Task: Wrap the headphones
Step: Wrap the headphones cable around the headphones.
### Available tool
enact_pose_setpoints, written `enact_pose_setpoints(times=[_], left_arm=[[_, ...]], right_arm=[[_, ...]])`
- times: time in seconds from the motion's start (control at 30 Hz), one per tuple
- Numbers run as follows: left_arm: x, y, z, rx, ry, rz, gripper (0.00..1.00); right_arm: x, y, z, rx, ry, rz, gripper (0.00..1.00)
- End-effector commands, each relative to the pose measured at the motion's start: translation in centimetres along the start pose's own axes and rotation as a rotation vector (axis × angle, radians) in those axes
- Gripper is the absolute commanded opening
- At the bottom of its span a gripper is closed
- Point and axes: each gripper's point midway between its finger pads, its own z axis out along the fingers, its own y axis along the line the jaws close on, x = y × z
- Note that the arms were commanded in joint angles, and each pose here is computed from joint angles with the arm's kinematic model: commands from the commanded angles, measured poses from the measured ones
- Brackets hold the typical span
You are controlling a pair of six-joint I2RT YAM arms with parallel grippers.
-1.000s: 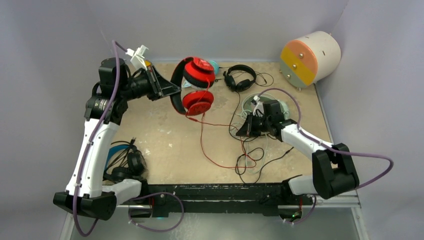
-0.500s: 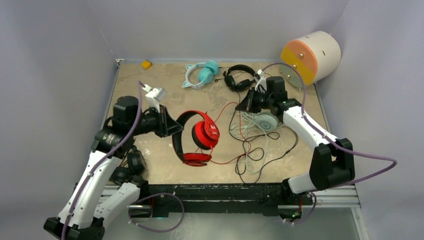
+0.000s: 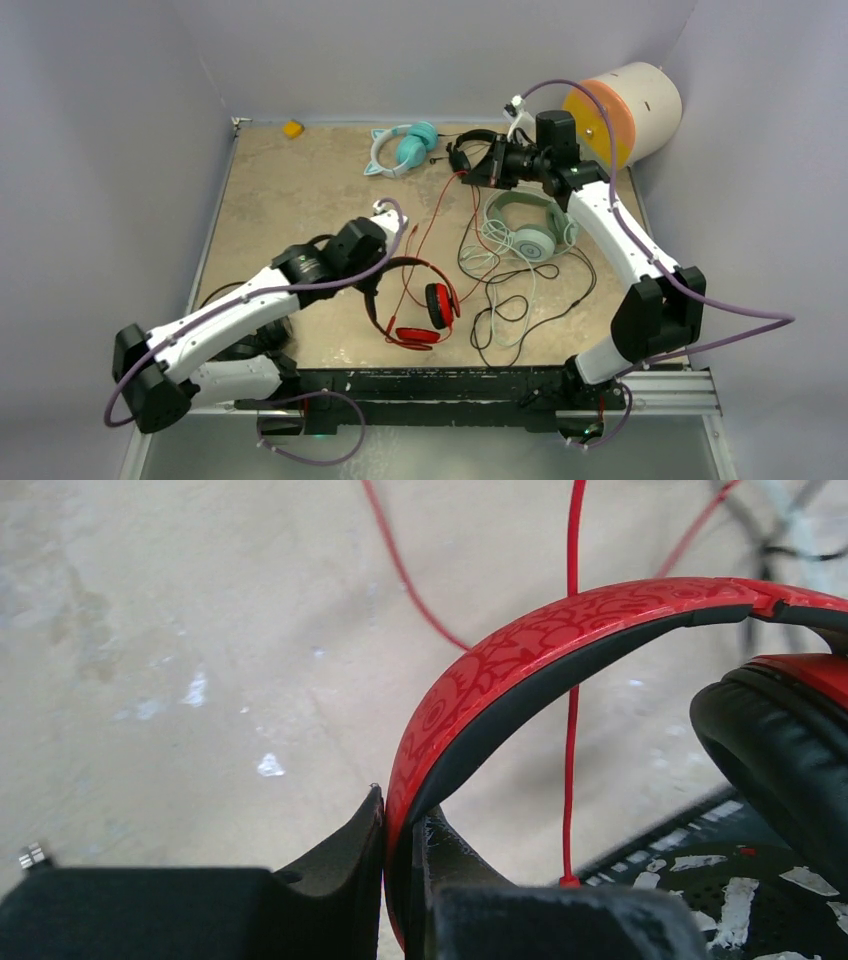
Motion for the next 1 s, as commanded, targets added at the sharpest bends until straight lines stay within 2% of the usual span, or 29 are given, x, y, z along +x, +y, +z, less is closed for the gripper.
enact_pose_setpoints(times=[0.0, 0.17, 0.33, 0.5, 0.7, 0.83, 0.97], left_arm=[[-2.3, 4.3, 0.6, -0.326, -0.072, 0.028, 0.0], [-4.0, 5.7, 0.4, -0.454, -0.107, -0.046, 0.0], [-4.5, 6.1, 1.4, -0.529, -0.146, -0.203, 0.0], [-4.7, 8.4, 0.8, -0.706, -0.19, -0.402, 0.0], [-6.0, 11.2, 2.1, -0.647, -0.207, -0.64, 0.0], [-6.9, 11.8, 2.1, -0.646, -0.264, -0.638, 0.0], [-6.2, 12.4, 2.7, -0.668, -0.237, -0.654, 0.0]], right_arm=[[-1.1, 3.8, -2.2, -0.105, 0.0, -0.074, 0.0], [0.2, 7.2, -3.2, -0.201, 0.031, -0.108, 0.0], [3.3, 10.8, -2.9, -0.268, 0.098, -0.15, 0.0], [5.3, 12.8, -3.3, -0.311, 0.115, -0.155, 0.0], [8.4, 14.1, -3.2, -0.35, 0.147, -0.146, 0.0], [8.7, 13.2, -3.1, -0.304, 0.13, -0.136, 0.0], [8.4, 13.6, -3.7, -0.303, 0.117, -0.144, 0.0]])
